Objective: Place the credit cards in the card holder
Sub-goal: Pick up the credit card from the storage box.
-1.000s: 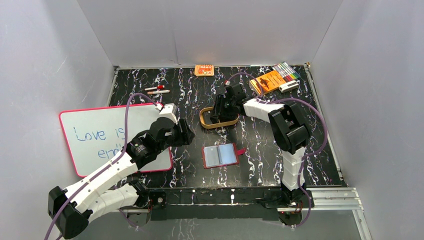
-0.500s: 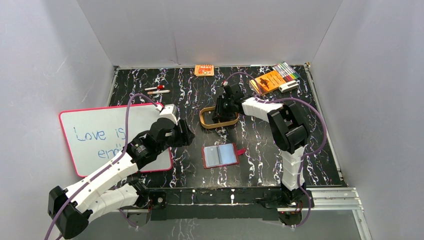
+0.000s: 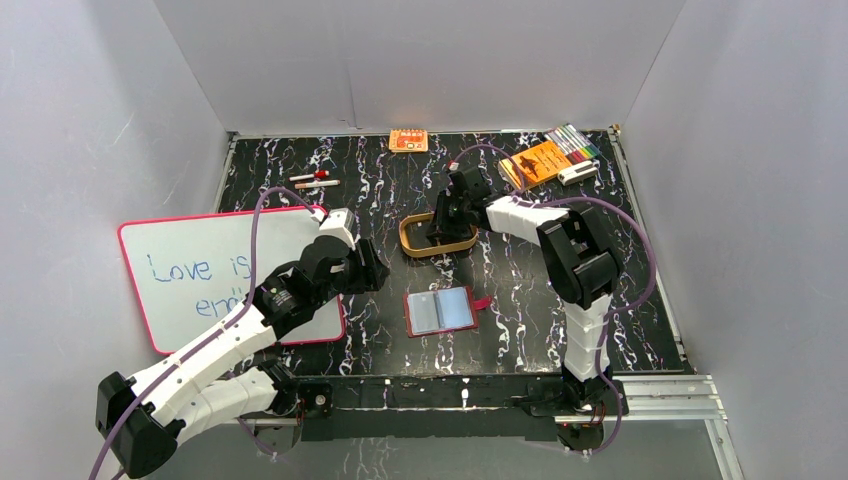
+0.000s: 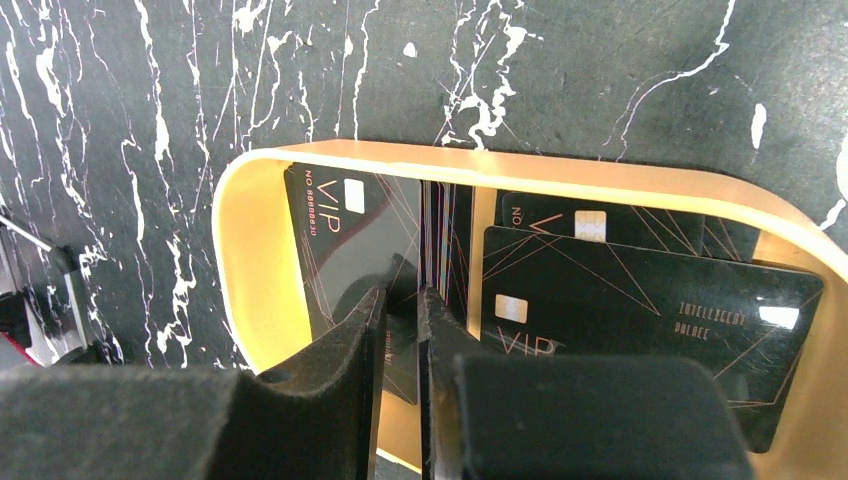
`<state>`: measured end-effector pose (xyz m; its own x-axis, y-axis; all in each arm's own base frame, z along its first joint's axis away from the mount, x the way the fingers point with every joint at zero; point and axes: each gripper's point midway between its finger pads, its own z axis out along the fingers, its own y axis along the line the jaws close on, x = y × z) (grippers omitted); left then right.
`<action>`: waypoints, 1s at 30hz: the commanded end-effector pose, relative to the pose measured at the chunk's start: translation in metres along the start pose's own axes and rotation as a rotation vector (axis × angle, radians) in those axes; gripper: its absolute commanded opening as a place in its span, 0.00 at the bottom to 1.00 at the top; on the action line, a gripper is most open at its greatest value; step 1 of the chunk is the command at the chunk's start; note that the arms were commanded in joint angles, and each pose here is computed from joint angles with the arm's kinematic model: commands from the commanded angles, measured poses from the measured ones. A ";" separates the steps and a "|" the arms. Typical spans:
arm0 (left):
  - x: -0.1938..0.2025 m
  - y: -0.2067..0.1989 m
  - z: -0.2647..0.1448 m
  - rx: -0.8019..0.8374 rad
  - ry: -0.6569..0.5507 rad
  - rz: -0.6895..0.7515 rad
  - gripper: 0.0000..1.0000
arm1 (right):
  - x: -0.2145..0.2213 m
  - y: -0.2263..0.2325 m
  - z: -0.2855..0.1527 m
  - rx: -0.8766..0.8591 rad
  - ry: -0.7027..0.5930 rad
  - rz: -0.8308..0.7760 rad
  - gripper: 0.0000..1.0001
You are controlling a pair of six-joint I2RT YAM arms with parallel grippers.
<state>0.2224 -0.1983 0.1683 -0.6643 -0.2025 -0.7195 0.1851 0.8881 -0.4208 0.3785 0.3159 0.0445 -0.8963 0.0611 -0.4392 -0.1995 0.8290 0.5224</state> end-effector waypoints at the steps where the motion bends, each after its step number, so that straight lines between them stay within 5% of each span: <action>1: -0.004 0.000 -0.002 0.002 -0.021 -0.005 0.56 | -0.009 -0.002 -0.012 0.010 -0.043 0.001 0.18; 30: -0.008 -0.004 -0.002 0.010 -0.025 -0.005 0.56 | -0.023 0.020 -0.046 -0.114 -0.097 0.062 0.00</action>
<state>0.2224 -0.1983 0.1682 -0.6647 -0.2022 -0.7193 0.1852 0.8881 -0.4208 0.3757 0.3011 0.0696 -0.8877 0.1416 -0.4381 -0.1627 0.7937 0.5862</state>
